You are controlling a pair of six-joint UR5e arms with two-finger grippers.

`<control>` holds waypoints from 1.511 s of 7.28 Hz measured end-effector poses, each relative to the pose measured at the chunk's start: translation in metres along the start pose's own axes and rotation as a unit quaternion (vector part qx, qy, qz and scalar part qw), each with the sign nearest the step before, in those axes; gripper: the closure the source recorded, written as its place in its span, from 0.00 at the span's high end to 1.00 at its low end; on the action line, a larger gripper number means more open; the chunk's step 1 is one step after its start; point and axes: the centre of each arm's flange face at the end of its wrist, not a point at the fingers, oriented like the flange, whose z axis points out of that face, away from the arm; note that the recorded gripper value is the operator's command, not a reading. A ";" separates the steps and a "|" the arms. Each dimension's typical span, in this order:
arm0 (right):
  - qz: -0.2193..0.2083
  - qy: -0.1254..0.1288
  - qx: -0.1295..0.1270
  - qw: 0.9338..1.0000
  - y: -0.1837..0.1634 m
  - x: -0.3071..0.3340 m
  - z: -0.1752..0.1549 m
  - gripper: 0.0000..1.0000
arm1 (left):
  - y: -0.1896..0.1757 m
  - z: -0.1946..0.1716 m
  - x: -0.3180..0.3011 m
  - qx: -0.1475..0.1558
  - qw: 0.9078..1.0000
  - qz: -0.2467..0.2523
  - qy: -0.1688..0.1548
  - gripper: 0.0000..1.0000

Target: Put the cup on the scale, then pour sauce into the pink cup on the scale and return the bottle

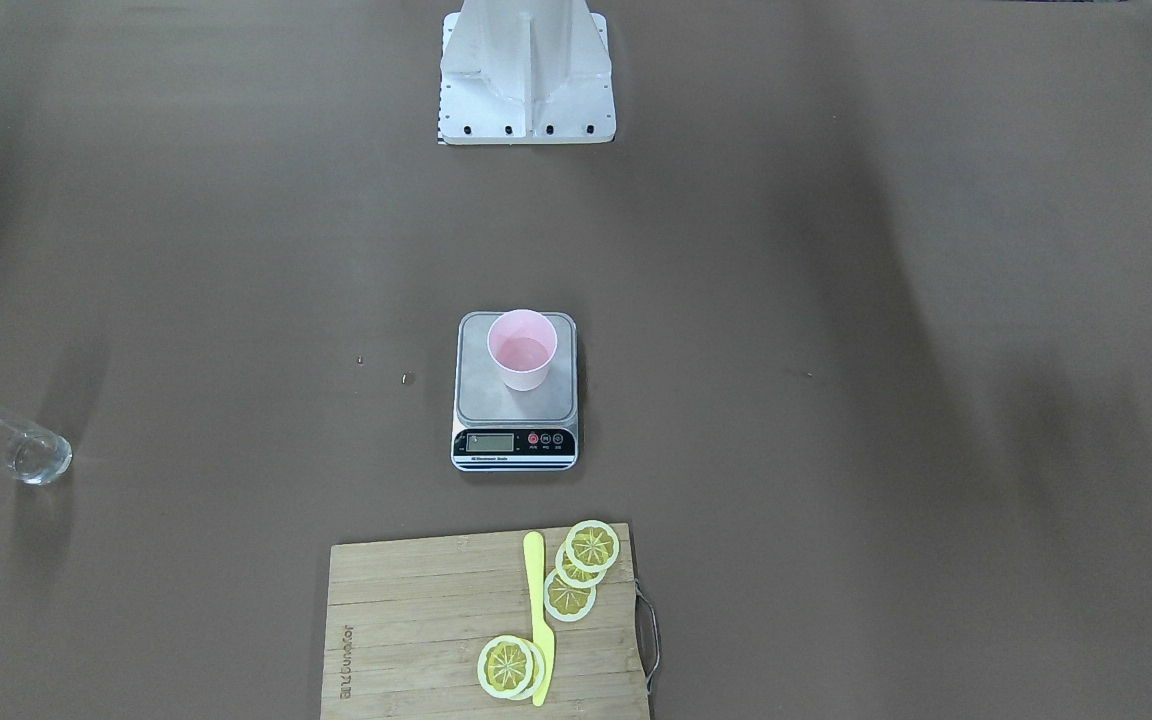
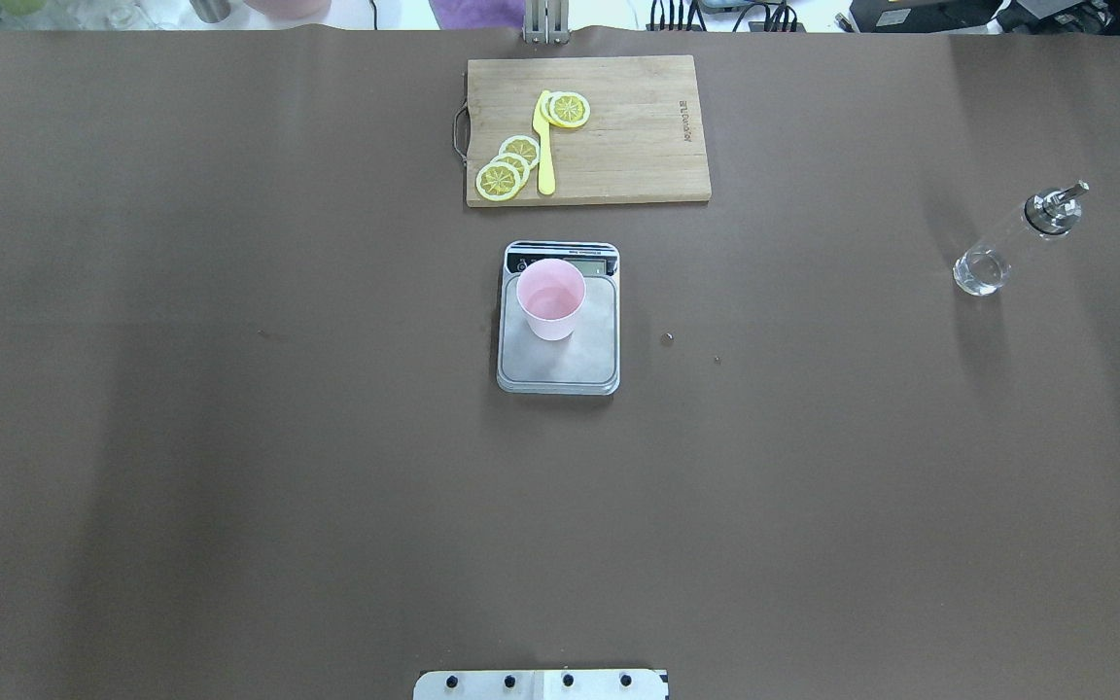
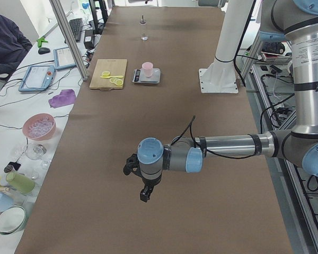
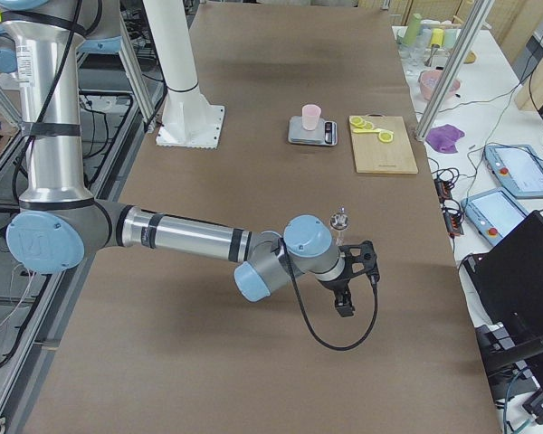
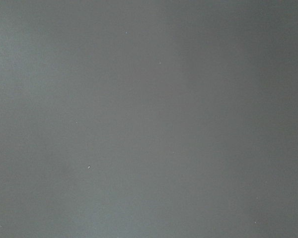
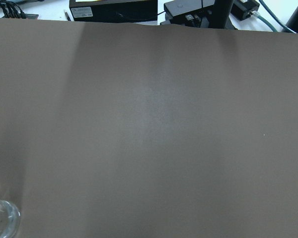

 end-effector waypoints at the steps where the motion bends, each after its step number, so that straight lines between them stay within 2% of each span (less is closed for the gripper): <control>1: -0.006 -0.002 -0.026 1.000 -0.011 -0.014 0.005 1.00 | 0.000 0.000 0.000 0.000 1.000 0.000 0.000 0.98; 2: -0.022 0.000 -0.060 0.998 -0.021 -0.028 0.008 1.00 | -0.001 0.000 -0.001 -0.001 1.000 0.000 -0.001 0.98; 3: -0.034 0.005 -0.105 0.994 -0.030 -0.041 0.004 1.00 | -0.001 0.001 -0.001 -0.001 1.000 -0.001 -0.001 0.98; 4: -0.036 0.011 -0.156 0.987 -0.034 -0.055 -0.012 1.00 | -0.002 0.001 -0.002 -0.001 1.000 -0.002 -0.001 0.98; 5: -0.025 0.019 -0.202 0.979 -0.024 -0.062 -0.031 1.00 | -0.003 0.001 -0.002 -0.002 1.000 -0.002 -0.001 0.98; 6: -0.008 0.030 -0.236 0.971 0.005 -0.055 -0.040 1.00 | -0.003 0.001 -0.002 -0.002 1.000 -0.002 0.000 0.98; 7: -0.005 0.043 -0.248 0.968 0.041 -0.034 -0.036 1.00 | -0.003 0.001 -0.002 -0.002 1.000 -0.003 0.000 0.98; 8: -0.013 0.049 -0.242 0.969 0.070 -0.009 -0.023 1.00 | -0.003 0.000 -0.002 -0.002 1.000 -0.004 0.001 0.98; 9: -0.023 0.046 -0.230 0.972 0.088 0.011 -0.008 1.00 | -0.002 0.000 -0.001 -0.003 1.000 -0.004 0.001 0.98; 11: -0.036 0.039 -0.214 0.975 0.102 0.025 0.003 1.00 | -0.001 0.001 -0.001 -0.004 1.000 -0.006 0.001 0.98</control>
